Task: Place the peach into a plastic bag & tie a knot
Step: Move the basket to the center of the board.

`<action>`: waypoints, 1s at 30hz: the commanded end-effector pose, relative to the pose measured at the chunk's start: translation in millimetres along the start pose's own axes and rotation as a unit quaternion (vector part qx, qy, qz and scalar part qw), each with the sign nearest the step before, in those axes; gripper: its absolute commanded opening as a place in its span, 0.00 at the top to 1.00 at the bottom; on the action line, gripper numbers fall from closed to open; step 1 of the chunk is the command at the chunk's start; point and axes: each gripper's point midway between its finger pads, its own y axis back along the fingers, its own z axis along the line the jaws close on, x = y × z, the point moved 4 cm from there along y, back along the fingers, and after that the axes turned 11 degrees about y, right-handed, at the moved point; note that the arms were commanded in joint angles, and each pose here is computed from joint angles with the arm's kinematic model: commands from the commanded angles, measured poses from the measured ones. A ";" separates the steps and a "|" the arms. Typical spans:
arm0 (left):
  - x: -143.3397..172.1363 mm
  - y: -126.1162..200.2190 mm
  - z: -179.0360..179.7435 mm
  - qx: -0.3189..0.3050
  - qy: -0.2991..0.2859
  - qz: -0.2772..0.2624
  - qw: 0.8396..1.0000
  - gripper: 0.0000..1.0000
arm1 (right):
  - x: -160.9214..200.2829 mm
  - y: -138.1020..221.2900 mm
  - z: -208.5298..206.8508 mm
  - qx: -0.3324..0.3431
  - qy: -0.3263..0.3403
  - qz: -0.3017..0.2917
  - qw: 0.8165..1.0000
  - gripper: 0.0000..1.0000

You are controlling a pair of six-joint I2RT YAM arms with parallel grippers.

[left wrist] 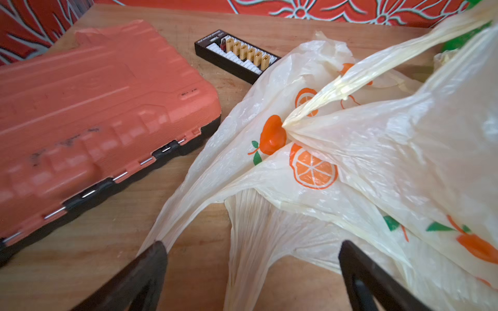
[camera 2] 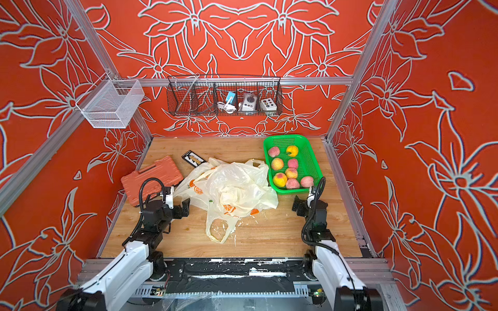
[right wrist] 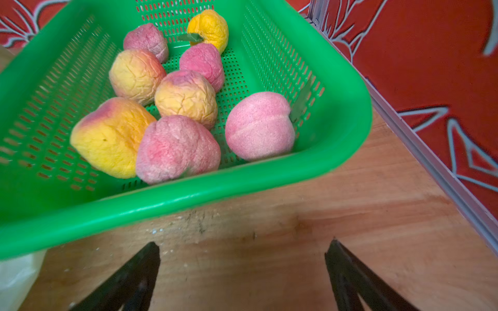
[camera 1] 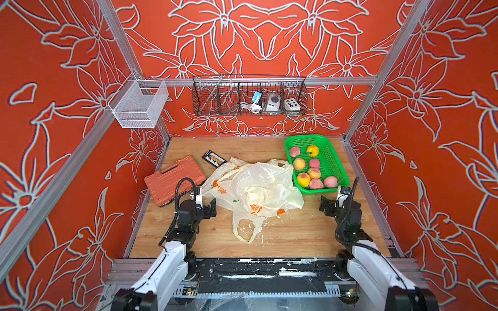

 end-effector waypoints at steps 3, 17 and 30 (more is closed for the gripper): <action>-44.4 -67.7 13.4 -0.007 0.006 -0.045 0.999 0.00 | -51.7 -65.9 -2.5 0.057 0.083 -0.058 0.993 0.03; -45.6 -67.5 15.6 -0.001 0.013 -0.044 0.999 0.00 | -51.1 -64.8 -3.1 0.058 0.082 -0.060 0.993 0.03; -85.4 -31.3 -30.5 -0.059 0.015 0.010 0.998 0.00 | -82.6 23.4 -1.1 0.042 -0.043 0.114 0.992 0.03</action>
